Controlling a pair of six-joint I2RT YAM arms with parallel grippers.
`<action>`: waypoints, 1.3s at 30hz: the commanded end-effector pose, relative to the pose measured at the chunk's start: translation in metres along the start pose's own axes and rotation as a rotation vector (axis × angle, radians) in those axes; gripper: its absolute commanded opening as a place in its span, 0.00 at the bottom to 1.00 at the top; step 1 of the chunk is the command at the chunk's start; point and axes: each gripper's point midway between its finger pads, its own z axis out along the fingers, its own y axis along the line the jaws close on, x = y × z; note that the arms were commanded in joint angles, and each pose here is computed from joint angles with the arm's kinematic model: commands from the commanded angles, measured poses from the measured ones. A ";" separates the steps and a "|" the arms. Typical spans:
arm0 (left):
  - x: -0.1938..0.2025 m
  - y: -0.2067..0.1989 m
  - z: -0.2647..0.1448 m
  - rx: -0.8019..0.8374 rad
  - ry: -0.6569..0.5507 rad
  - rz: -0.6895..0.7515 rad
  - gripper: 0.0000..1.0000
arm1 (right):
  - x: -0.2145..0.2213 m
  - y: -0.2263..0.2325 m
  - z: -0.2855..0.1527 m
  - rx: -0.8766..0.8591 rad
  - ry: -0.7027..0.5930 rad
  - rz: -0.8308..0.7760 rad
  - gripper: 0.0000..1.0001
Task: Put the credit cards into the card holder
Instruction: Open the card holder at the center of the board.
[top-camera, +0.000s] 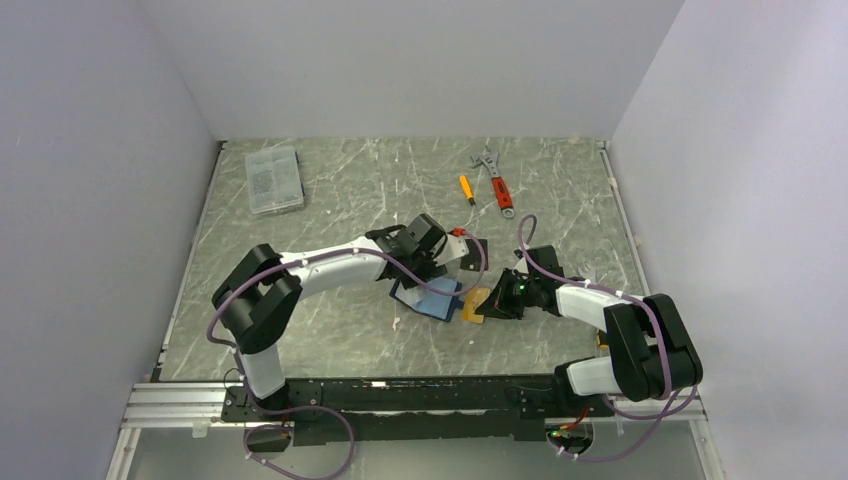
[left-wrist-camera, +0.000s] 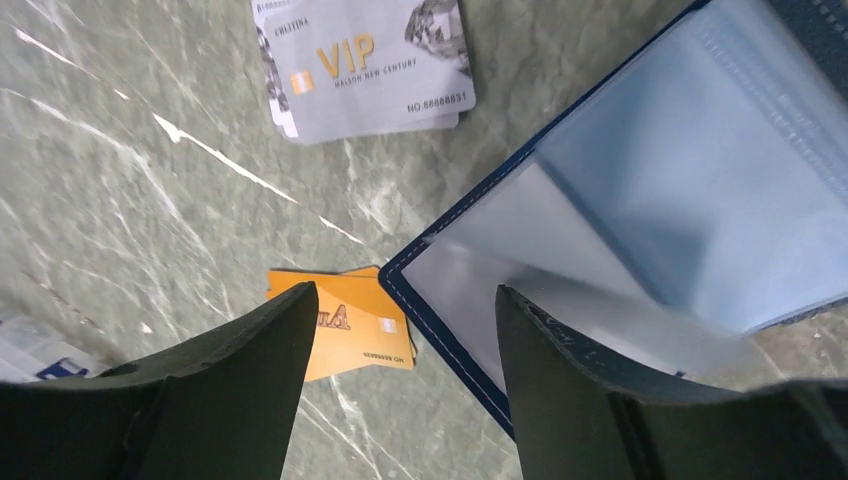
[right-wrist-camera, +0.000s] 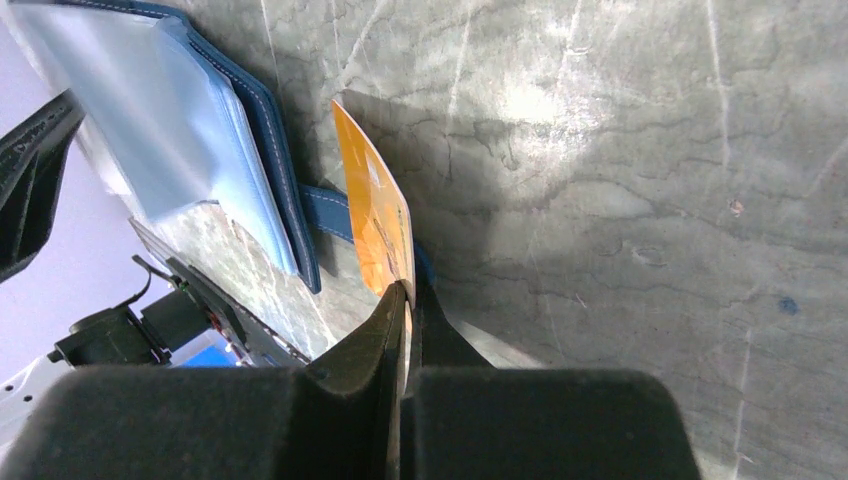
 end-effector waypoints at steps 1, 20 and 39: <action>0.001 -0.002 -0.004 0.070 -0.006 -0.092 0.71 | 0.009 -0.062 -0.001 0.261 -0.029 0.037 0.00; 0.043 0.005 0.007 0.174 0.065 -0.284 0.70 | 0.004 -0.051 -0.005 0.215 -0.063 0.010 0.00; 0.018 -0.006 -0.011 0.405 -0.022 -0.442 0.76 | -0.007 0.011 -0.010 0.093 -0.117 -0.186 0.00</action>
